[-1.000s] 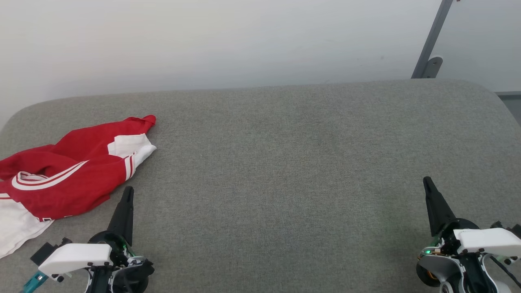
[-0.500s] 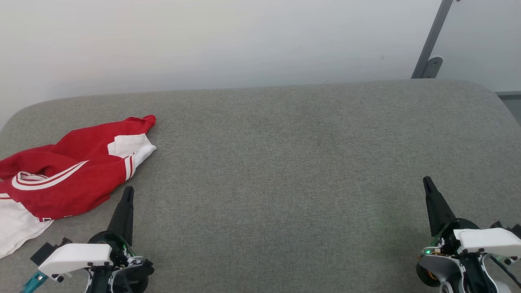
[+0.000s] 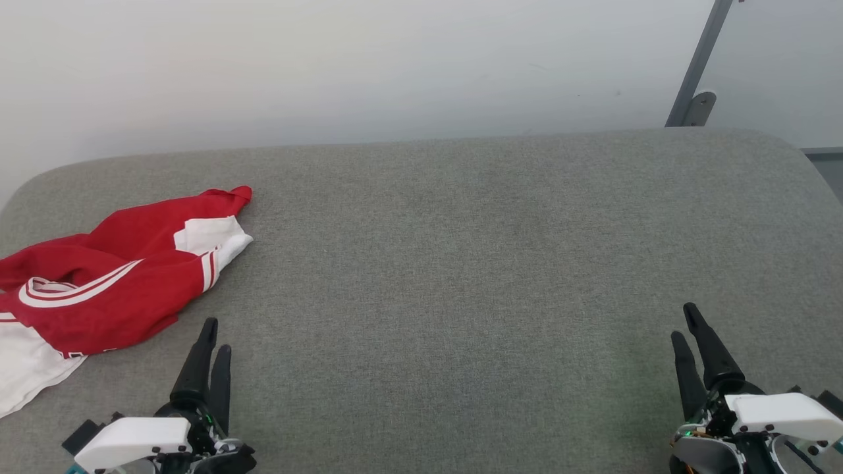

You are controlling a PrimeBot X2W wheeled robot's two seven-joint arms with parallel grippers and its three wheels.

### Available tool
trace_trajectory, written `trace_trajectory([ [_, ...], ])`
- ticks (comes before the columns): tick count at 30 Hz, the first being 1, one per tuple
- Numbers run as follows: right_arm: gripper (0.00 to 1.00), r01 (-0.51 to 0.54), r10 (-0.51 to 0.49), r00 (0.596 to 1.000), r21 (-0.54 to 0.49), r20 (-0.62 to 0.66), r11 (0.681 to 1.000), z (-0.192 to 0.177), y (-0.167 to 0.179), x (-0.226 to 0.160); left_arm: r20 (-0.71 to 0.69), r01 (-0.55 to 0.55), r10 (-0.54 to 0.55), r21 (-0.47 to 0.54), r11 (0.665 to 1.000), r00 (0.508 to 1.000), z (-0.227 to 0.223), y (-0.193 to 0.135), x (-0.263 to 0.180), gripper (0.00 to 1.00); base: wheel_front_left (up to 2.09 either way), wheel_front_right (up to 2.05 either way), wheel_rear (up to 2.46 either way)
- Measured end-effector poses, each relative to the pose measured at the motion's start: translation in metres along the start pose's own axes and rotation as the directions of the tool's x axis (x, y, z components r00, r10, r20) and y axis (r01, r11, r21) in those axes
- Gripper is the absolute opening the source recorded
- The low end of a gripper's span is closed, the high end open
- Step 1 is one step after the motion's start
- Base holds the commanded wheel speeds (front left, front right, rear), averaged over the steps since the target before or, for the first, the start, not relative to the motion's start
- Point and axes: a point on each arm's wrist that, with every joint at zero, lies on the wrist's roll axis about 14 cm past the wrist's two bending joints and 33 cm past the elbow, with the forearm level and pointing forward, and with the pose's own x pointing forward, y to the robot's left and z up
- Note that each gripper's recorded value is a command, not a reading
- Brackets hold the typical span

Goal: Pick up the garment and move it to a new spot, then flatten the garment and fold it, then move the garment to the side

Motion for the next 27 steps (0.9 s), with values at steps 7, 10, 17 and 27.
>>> trace_trajectory([
  [7, 1.00, 0.005, -0.005, 1.000, -0.021, 0.013, 1.000, 0.001, -0.001, 0.001, 0.020, -0.009, 0.008, 0.029, 1.000, 1.000, 0.007, 0.002, -0.002, 1.00, 0.00, 0.00, 0.00],
  [10, 1.00, 0.004, -0.003, 1.000, -0.055, 0.018, 0.998, 0.001, 0.001, 0.003, 0.031, -0.009, 0.007, 0.067, 0.998, 0.999, 0.011, 0.001, -0.001, 1.00, 0.00, 0.00, 0.00],
  [17, 1.00, -0.015, 0.019, 1.000, -0.213, 0.016, 0.977, 0.001, 0.010, 0.010, 0.046, -0.018, 0.007, 0.240, 0.971, 0.999, 0.019, -0.001, 0.001, 1.00, 0.00, 0.00, 0.00],
  [27, 1.00, -0.017, 0.035, 0.999, -0.413, 0.036, 0.911, 0.005, 0.016, 0.013, 0.064, -0.020, -0.010, 0.456, 0.890, 0.998, 0.025, -0.007, 0.001, 1.00, 0.00, 0.00, 0.00],
])
